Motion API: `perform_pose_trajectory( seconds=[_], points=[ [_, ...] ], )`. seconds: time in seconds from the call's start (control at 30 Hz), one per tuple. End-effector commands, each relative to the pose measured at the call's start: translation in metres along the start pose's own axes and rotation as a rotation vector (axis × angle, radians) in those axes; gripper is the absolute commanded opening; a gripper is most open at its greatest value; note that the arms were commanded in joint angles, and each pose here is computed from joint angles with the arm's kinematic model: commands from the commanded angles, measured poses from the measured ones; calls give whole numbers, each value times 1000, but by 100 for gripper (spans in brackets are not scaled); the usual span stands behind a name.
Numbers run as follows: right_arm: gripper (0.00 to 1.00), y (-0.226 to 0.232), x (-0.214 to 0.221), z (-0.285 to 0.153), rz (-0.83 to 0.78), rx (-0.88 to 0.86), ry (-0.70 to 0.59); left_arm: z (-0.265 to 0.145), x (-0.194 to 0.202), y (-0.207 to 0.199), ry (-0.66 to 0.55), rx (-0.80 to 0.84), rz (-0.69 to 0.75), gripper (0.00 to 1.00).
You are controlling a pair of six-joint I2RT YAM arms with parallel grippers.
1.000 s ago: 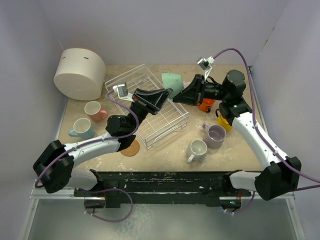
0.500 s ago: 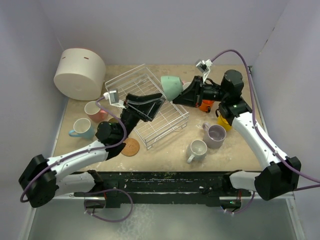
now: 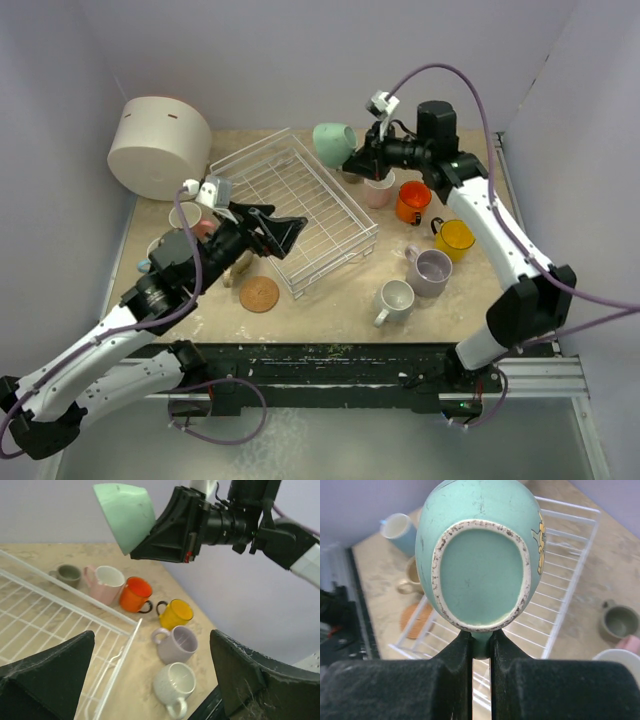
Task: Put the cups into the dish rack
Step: Turn the cup upside down in the dish rack.
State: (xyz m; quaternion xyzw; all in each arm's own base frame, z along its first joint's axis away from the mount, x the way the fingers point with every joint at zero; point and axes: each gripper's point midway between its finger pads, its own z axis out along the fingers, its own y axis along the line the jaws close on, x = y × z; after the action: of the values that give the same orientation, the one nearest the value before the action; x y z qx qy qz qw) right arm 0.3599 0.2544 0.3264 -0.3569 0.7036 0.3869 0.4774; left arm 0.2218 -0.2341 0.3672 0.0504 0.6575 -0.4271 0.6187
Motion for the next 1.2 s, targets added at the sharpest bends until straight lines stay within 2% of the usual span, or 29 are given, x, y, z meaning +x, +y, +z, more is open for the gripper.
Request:
perform_pose_trajectory(
  seconds=[0.0,0.23,0.43,0.6,1.03,1.17],
  points=[
    [0,-30,-6,25,-175,125,82,-27,4,33,204,-175,232,99],
    [0,-51,-6,91,-235,206,199,-46,0,69,212,-320,298,99],
    [0,-57,24,150,-195,216,259,-56,17,114,244,-494,376,99],
    [0,-81,43,186,-165,317,253,-71,0,125,230,-584,433,99],
    [0,-140,73,231,-111,539,188,-101,-5,141,193,-678,436,99],
    [9,-148,76,236,-108,565,173,-98,-2,141,205,-670,442,99]
  ],
)
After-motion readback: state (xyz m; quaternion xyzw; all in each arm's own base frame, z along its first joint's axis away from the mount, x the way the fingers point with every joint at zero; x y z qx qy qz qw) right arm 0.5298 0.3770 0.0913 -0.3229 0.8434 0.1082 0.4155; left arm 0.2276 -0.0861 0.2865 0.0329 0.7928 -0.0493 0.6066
